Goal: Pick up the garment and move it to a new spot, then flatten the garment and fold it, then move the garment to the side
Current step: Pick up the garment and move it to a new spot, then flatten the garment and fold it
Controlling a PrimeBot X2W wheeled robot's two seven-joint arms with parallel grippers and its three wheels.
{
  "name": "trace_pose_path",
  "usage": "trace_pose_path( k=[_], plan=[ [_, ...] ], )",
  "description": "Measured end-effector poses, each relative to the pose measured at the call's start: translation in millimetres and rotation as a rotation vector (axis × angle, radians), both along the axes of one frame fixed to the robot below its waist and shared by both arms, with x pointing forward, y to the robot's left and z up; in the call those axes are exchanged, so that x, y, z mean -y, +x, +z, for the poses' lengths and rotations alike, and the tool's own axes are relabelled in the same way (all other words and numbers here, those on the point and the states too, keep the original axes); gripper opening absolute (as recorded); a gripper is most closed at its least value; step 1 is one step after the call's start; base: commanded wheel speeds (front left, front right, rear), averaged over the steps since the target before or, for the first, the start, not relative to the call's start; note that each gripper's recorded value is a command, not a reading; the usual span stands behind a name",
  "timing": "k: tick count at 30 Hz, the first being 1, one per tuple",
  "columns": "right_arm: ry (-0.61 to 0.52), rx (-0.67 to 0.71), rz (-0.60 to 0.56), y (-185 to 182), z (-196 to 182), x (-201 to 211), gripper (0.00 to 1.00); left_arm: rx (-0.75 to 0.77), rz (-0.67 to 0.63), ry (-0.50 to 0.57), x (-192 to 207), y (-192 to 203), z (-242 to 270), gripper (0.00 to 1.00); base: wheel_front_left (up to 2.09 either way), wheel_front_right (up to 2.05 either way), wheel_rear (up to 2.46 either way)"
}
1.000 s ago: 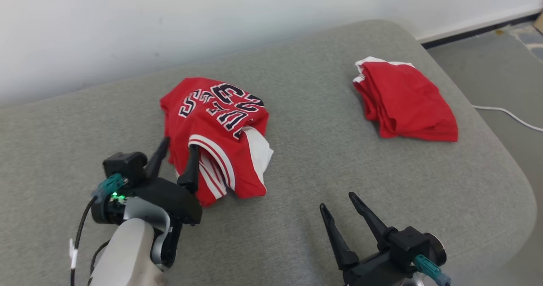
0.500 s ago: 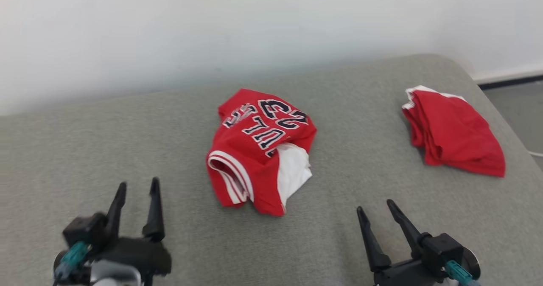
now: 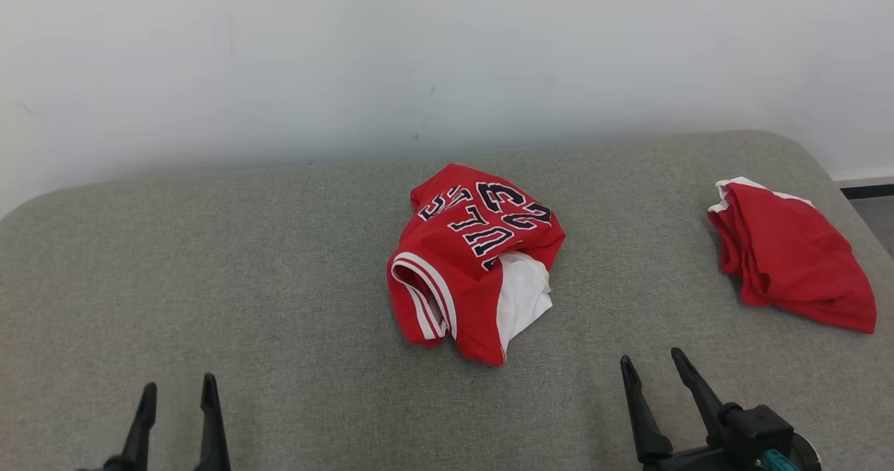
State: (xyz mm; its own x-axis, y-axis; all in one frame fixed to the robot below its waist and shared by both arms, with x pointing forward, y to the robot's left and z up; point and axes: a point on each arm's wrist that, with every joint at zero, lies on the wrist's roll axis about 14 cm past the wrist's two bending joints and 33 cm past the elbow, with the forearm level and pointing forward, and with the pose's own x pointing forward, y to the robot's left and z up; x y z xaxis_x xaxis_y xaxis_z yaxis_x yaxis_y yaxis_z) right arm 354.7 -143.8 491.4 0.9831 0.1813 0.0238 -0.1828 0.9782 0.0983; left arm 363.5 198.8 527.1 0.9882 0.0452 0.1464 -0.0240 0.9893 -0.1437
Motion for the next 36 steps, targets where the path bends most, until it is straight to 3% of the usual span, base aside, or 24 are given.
trace_pose_path(
  k=[9,36],
  plan=[
    [-0.001,-0.006,-0.023,-2.9,-3.8,6.9,1.00,-0.042,-0.007,0.029,1.6,-26.6,-14.6,1.00,0.00,0.00,0.00],
    [0.009,-0.024,-0.012,-4.5,-10.4,-1.0,1.00,-0.031,-0.020,0.021,7.6,-25.0,-11.4,1.00,0.00,0.00,0.00]
  ],
)
